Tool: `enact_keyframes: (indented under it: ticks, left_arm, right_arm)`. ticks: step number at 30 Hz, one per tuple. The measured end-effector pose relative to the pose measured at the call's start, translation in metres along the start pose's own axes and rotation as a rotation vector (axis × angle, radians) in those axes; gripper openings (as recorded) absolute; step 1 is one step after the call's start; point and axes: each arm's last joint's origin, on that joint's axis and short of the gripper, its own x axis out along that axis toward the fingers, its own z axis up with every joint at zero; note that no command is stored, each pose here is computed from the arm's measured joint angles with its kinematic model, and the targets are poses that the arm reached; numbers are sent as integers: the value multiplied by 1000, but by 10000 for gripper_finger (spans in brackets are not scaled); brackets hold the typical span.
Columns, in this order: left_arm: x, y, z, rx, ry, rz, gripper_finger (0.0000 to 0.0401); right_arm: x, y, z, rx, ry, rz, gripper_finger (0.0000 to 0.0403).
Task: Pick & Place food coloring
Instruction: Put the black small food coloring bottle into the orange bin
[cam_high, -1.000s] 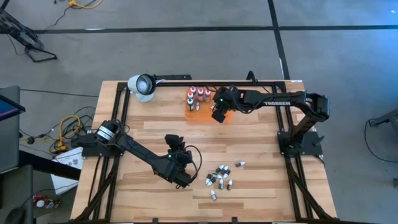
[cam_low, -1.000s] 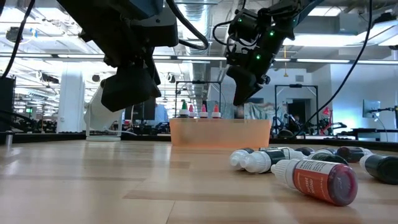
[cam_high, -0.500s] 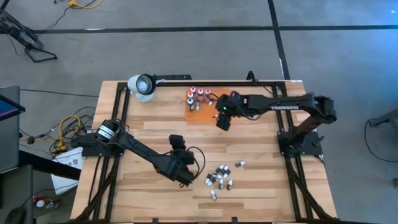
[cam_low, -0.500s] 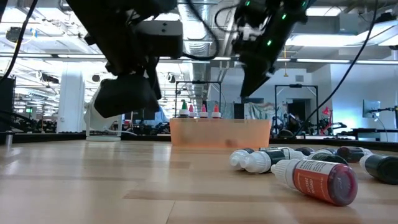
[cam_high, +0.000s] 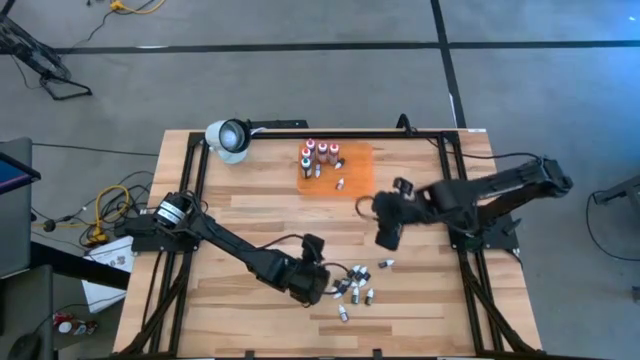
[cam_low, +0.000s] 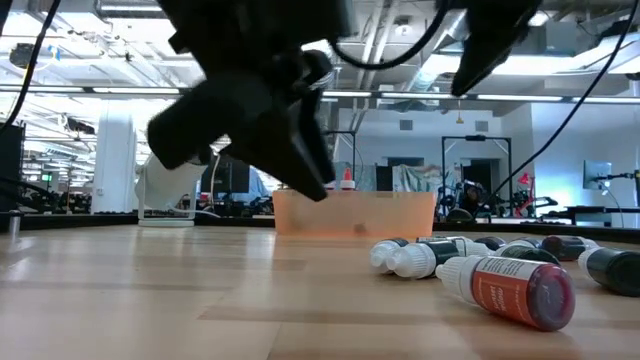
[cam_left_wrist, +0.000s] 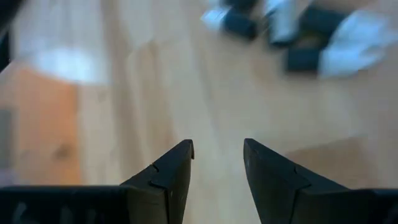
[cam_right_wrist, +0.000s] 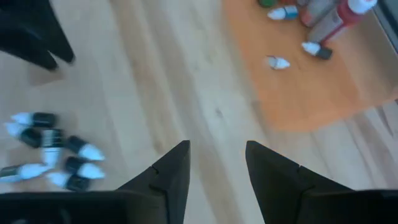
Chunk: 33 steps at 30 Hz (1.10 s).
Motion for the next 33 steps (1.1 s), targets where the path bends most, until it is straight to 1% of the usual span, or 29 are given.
enact_keyframes:
  ticks: [7,11,13,15,19,21,23,25,27,33]
  left_arm:
    - [-1,-4,13,9,-146,-183,141]
    - [-3,-6,19,18,-215,-264,142]
    - [-3,-6,21,23,-242,-280,141]
    - [-4,-6,22,32,-263,-289,142]
    - [1,-6,25,30,-308,-301,142]
    - [9,-8,28,24,-344,-305,142]
    - [13,-9,25,40,-332,-303,142]
    - [18,-10,28,36,-362,-300,141]
    - [21,-10,26,42,-348,-313,142]
    - [23,-7,24,29,-334,-310,142]
  right_arm:
    - [-22,43,-29,-17,-100,-77,144]
    - [-25,63,-52,-24,-176,-137,148]
    - [-27,70,-64,-11,-224,-151,150]
    - [-27,74,-76,-18,-236,-160,150]
    - [-35,79,-88,-10,-306,-183,146]
    - [-38,81,-90,-27,-350,-196,143]
    - [-41,82,-91,-60,-379,-207,140]
    - [-42,83,-91,-83,-399,-215,138]
    - [-43,83,-91,-105,-413,-229,137]
    - [-42,82,-90,-108,-414,-237,138]
